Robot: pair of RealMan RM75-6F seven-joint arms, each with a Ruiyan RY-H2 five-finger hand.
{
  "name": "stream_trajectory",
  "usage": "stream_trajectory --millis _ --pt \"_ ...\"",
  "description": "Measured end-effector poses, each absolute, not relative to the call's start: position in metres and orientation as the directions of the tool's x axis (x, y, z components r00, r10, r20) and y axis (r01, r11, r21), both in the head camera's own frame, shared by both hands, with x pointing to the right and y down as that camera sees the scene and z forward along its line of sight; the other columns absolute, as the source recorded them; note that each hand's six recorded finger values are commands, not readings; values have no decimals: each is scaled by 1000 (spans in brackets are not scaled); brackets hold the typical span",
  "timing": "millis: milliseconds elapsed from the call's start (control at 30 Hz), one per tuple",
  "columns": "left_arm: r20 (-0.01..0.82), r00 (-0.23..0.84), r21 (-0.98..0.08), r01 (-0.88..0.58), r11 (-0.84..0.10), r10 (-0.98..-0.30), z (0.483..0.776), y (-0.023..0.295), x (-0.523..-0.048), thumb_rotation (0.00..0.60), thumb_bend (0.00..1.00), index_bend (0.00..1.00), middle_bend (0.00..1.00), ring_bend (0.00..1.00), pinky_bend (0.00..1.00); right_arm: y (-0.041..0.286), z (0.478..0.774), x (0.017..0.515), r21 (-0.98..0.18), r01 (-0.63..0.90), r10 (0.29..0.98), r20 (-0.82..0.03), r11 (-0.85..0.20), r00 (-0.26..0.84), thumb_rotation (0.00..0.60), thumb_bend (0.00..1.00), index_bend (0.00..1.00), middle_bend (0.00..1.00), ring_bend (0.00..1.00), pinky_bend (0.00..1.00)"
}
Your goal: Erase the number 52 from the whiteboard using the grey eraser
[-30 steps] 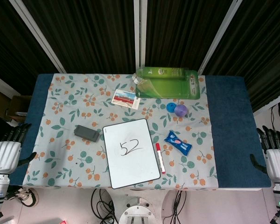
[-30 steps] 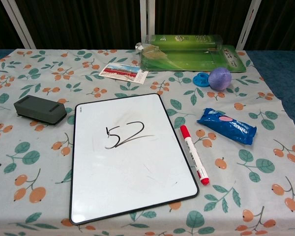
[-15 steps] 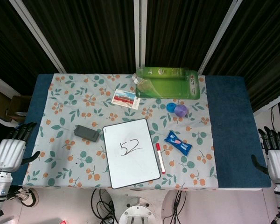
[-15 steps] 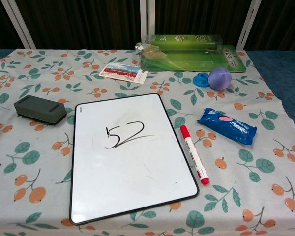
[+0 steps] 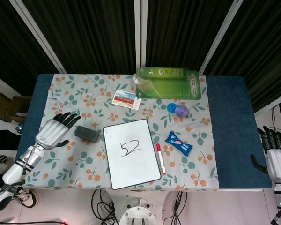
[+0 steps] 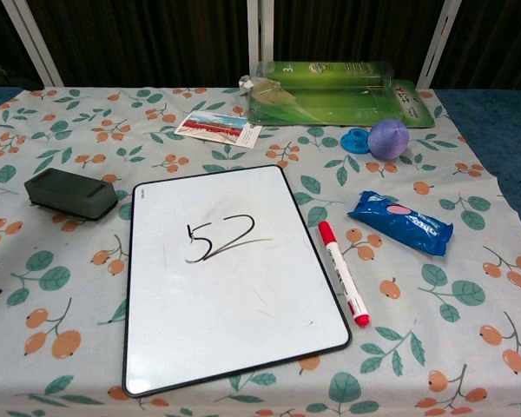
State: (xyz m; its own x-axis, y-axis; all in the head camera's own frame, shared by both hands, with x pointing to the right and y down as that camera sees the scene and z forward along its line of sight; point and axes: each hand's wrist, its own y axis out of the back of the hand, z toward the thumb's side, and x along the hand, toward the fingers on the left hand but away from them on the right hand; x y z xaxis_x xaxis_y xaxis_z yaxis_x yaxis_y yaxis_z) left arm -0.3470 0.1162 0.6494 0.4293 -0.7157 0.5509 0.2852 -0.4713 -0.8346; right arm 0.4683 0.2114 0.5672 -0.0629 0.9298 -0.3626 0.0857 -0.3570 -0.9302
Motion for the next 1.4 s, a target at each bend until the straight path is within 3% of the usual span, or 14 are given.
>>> stream_trajectory --millis 267,567,1100,1400 --pt "641 459 -767 343 -542 -615 699 107 -328 600 183 124 104 102 237 216 557 478 -940 75 935 -339 -333 -101 600 261 0 0 0 0" --pt "677 448 -731 312 -607 -584 723 108 -325 600 235 248 195 117 242 218 559 473 -939 78 934 -342 -335 -98 600 260 0 0 0 0" --pt "690 466 -715 321 -621 -553 727 110 -314 600 249 302 221 125 247 216 563 478 -935 73 929 -353 -346 -114 600 261 0 0 0 0" --pt "681 471 -722 306 -621 -560 723 110 -308 600 293 373 324 208 313 214 567 477 -932 72 926 -362 -356 -110 600 261 0 0 0 0"
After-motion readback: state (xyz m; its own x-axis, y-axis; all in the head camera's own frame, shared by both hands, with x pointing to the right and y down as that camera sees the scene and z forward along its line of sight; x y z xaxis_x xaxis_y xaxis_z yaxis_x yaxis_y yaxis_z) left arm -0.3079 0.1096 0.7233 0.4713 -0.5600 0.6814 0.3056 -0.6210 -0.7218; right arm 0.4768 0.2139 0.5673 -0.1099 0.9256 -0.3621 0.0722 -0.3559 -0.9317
